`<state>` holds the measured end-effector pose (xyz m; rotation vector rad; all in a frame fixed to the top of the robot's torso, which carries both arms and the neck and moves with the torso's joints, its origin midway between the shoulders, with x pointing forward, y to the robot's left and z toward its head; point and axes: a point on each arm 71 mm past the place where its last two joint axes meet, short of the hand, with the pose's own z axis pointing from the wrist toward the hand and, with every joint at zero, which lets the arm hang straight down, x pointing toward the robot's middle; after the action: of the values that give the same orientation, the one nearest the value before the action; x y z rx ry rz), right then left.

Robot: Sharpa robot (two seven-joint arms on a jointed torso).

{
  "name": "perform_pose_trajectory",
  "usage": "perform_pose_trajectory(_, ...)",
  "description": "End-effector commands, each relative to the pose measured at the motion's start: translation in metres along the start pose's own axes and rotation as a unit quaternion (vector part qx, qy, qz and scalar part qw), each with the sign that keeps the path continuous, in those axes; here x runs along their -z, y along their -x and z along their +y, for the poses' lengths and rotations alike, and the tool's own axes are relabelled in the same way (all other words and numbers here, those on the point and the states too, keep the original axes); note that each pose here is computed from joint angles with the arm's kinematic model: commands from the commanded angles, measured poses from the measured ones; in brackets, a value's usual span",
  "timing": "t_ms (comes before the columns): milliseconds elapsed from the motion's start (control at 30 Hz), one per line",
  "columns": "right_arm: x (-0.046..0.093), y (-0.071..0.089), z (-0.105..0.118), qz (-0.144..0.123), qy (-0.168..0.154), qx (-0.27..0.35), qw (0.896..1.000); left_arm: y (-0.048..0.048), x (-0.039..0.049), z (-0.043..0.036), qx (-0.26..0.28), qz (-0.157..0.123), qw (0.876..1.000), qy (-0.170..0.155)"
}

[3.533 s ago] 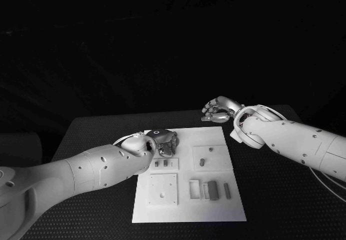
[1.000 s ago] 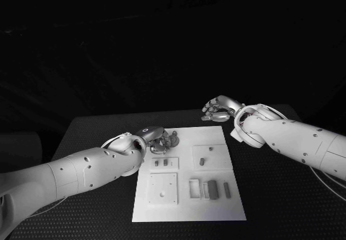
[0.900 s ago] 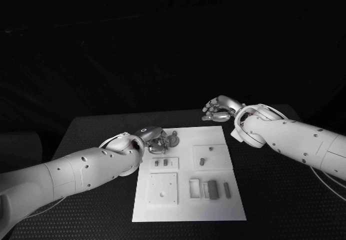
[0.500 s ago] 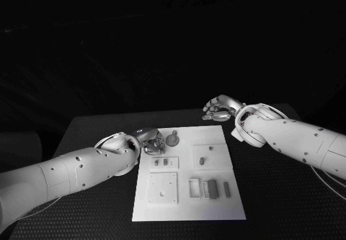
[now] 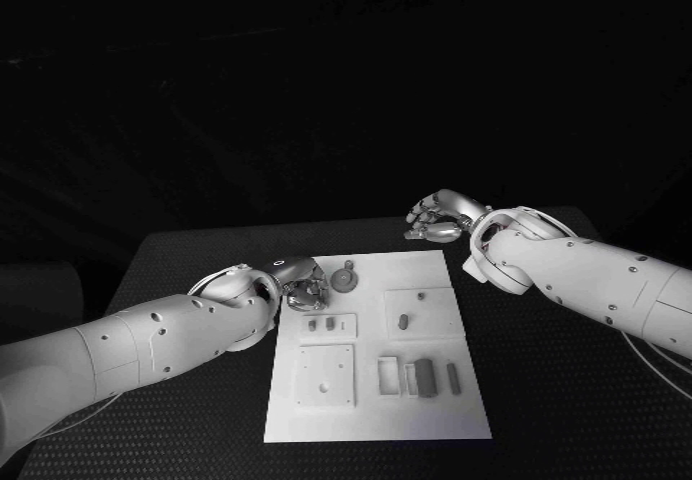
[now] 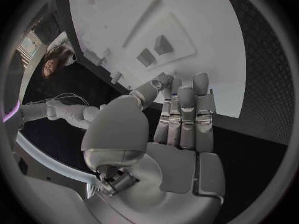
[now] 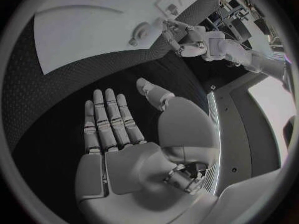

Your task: Assemble the parts on the task board

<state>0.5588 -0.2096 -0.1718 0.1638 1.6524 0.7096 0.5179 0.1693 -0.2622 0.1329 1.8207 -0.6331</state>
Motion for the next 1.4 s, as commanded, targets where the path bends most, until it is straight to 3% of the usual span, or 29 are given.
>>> perform_pose_trajectory(33,0.0,-0.001,0.002,0.005,0.006,0.0,1.0,-0.0008,-0.0017,-0.0024,-0.001,0.007,1.0,-0.005)
perform_pose_trajectory(367,0.0,-0.001,0.002,0.005,0.006,0.0,1.0,-0.0036,-0.0054,-0.0069,-0.004,0.018,1.0,-0.005)
perform_pose_trajectory(800,0.0,-0.001,0.001,0.005,0.006,0.001,1.0,-0.0109,-0.0065,-0.0049,-0.028,0.067,0.997,0.012)
perform_pose_trajectory(1167,0.0,-0.001,0.002,0.005,0.006,0.0,1.0,-0.0093,-0.0094,-0.0031,-0.027,0.054,0.998,0.016)
perform_pose_trajectory(1400,0.0,-0.001,0.001,0.005,0.005,0.001,1.0,-0.0055,-0.008,-0.0001,-0.008,0.032,0.999,0.017)
